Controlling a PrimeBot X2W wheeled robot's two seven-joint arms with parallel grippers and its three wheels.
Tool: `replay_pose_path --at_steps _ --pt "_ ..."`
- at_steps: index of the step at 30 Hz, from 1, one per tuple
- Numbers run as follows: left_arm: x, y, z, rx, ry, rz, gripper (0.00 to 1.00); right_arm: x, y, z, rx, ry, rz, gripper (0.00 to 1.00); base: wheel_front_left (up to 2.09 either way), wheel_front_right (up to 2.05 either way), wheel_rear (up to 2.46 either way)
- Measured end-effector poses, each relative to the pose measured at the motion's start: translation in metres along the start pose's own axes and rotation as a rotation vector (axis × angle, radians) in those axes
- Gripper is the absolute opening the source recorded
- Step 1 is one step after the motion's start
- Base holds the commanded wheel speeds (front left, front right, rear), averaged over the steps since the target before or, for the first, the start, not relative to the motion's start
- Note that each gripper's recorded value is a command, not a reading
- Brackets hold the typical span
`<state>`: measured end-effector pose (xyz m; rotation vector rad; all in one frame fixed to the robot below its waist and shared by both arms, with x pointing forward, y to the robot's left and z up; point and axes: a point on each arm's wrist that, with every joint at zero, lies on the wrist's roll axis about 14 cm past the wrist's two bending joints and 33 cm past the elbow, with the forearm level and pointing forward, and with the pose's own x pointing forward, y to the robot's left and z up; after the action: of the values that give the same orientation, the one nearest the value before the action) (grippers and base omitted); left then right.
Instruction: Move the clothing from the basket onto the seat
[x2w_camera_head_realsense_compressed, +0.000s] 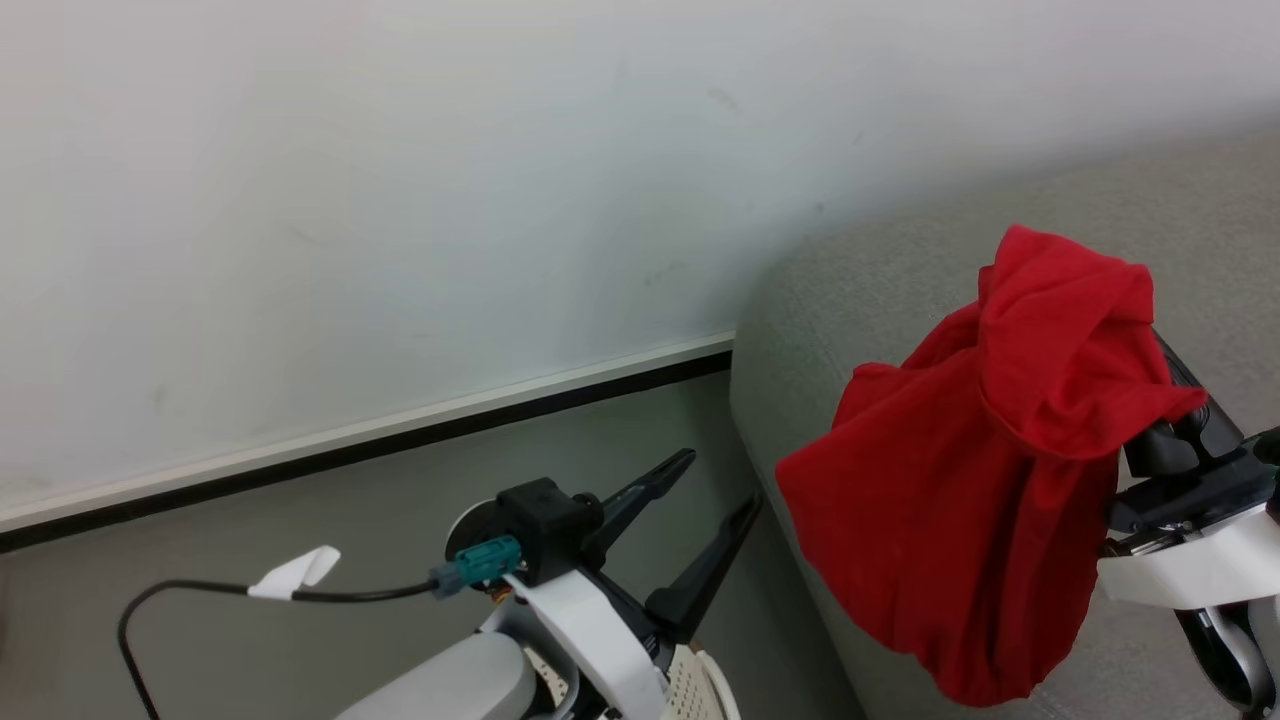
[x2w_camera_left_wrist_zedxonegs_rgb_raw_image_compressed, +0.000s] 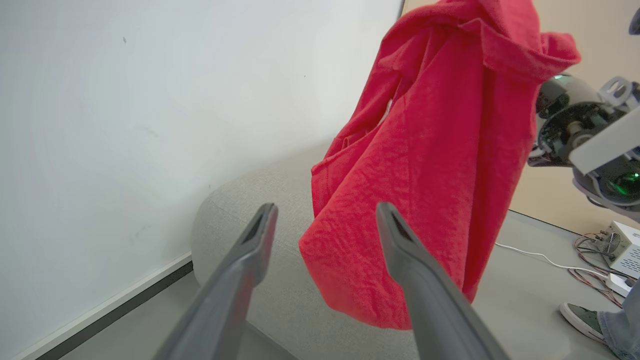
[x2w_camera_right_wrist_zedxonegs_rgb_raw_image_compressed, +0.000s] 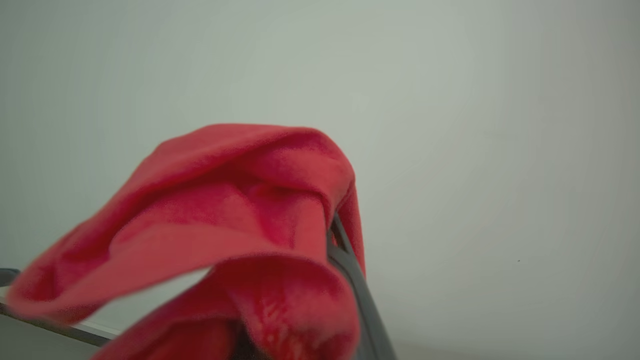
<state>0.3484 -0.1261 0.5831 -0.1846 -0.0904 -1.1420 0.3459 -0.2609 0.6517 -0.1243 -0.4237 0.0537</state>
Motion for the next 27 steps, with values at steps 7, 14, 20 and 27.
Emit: replay_pose_path --at_steps 7,14,20,27 --pt "0.021 -0.022 -0.009 -0.013 0.004 -0.100 1.00 -0.023 -0.030 0.016 -0.053 -0.010 -0.091 0.00 0.00 0.00 0.00" --pt "0.035 -0.034 -0.017 -0.035 0.008 -0.159 1.00 -0.038 -0.048 0.023 -0.084 -0.007 -0.156 0.00 0.00 0.00 0.00" --pt "0.037 -0.033 -0.024 -0.026 0.016 -0.170 1.00 -0.036 -0.056 0.024 -0.093 -0.008 -0.176 0.00 0.00 0.00 0.00" --pt "0.037 -0.015 -0.040 -0.041 0.042 -0.163 1.00 -0.005 -0.071 0.026 -0.102 -0.029 -0.190 0.00 0.00 0.00 0.00"
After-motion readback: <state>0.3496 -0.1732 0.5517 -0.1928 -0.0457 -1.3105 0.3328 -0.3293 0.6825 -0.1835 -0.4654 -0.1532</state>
